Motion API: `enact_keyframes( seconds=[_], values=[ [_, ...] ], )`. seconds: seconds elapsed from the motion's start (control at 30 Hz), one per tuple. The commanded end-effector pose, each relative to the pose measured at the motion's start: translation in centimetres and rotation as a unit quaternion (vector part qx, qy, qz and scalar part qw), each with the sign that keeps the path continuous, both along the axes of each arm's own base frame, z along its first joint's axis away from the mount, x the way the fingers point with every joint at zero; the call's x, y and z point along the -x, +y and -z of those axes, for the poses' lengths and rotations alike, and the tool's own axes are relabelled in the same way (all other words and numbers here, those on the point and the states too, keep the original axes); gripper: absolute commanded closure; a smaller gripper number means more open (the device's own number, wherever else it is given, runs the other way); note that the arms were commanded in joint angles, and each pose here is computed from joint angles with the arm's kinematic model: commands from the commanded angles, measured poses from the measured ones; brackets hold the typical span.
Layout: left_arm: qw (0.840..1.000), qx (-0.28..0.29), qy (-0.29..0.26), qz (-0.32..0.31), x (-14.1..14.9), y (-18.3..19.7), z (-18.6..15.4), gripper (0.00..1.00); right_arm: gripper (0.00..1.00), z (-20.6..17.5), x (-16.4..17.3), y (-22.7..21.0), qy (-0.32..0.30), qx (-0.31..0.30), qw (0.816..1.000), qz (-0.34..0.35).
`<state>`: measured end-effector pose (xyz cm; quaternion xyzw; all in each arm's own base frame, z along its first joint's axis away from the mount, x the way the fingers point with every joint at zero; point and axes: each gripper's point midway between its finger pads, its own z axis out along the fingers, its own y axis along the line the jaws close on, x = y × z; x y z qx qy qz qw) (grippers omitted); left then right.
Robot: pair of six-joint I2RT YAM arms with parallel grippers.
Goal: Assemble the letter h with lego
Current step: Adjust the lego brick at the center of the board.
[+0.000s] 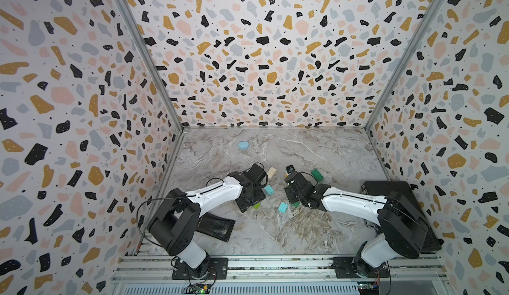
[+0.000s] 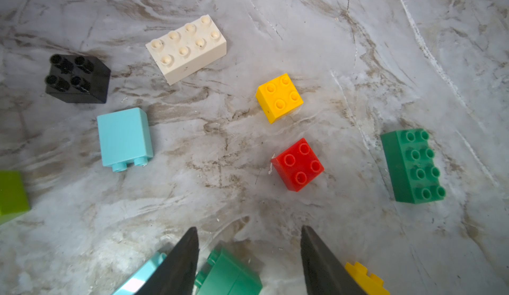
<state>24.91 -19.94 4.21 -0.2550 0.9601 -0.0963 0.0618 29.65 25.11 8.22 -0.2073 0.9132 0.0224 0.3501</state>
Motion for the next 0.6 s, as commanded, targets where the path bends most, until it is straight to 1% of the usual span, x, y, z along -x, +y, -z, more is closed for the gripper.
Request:
enact_keyframes(
  seconds=[0.0, 0.13, 0.3, 0.37, 0.47, 0.57],
  values=[
    [1.0, -0.004, 0.0, -0.016, -0.2, 0.1, 1.1, 0.3, 0.39, -1.1, -0.2, -0.4, -0.011, -0.009, 1.0, 0.011],
    [1.0, -0.004, 0.001, -0.014, -0.5, -0.1, 1.6, 0.35, 0.39, -1.2, -0.2, -0.4, -0.011, -0.009, 1.0, 0.01],
    [1.0, -0.006, 0.006, -0.007, -0.5, -0.3, 2.0, 0.45, 0.39, -1.1, -0.2, -0.3, -0.009, -0.007, 1.0, 0.008],
    [1.0, -0.007, 0.006, -0.006, -0.5, -0.3, 2.1, 0.48, 0.39, -1.1, -0.2, -0.3, -0.009, -0.007, 1.0, 0.008],
    [1.0, -0.009, 0.005, -0.001, -0.6, -0.3, 2.2, 0.55, 0.39, -1.0, -0.2, -0.3, -0.009, -0.006, 1.0, 0.007],
    [1.0, -0.01, 0.004, 0.008, -0.7, -0.4, 2.1, 0.66, 0.39, -1.0, -0.2, -0.3, -0.008, -0.004, 1.0, 0.007]
  ],
)
